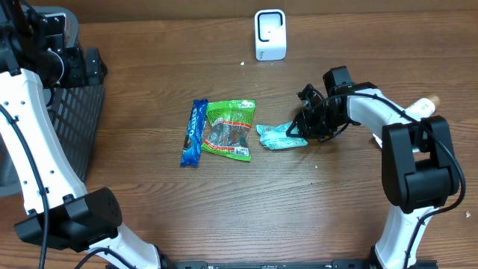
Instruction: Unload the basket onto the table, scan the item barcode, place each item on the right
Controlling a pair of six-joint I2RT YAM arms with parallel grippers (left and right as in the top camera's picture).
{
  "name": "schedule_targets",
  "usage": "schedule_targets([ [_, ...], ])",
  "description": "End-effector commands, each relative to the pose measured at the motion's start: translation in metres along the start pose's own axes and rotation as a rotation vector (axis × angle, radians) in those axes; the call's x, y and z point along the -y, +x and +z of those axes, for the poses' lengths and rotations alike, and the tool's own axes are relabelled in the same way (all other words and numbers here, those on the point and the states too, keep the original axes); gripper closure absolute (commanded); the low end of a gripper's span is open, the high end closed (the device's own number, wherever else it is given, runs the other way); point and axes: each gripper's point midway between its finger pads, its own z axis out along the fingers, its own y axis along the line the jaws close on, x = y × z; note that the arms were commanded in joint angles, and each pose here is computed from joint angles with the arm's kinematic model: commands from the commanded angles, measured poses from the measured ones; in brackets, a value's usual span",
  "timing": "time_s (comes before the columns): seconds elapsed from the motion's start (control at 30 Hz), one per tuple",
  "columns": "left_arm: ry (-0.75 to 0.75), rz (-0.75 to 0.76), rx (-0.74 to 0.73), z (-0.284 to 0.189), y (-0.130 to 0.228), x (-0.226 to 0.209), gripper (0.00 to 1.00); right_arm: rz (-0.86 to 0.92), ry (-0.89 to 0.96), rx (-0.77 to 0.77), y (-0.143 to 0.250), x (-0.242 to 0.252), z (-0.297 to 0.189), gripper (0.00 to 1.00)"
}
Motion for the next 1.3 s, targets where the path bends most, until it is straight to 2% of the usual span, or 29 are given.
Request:
schedule_targets([
  [0.0, 0.01, 0.032, 0.022, -0.008, -0.002, 0.006, 0.0, 0.012, 0.084, -0.036, 0.012, 0.021, 0.009, 0.84],
  [0.13, 0.01, 0.032, 0.022, -0.008, -0.002, 0.006, 0.01, 0.024, 0.056, -0.051, 0.015, 0.015, 0.009, 0.96],
  [0.3, 0.01, 0.032, 0.022, -0.008, -0.002, 0.006, 0.0, 0.038, -0.027, -0.051, 0.01, -0.002, -0.001, 0.96],
  [0.43, 0.01, 0.032, 0.022, -0.008, -0.002, 0.006, 0.0, 0.007, -0.076, 0.012, -0.006, -0.02, -0.023, 0.96],
  [0.8, 0.01, 0.032, 0.022, -0.008, -0.002, 0.006, 0.0, -0.256, -0.035, 0.286, -0.026, -0.088, -0.123, 0.96],
  [1.27, 0.01, 0.032, 0.022, -0.008, -0.002, 0.006, 0.01, -0.398, 0.041, 0.513, -0.012, -0.138, -0.205, 0.96],
])
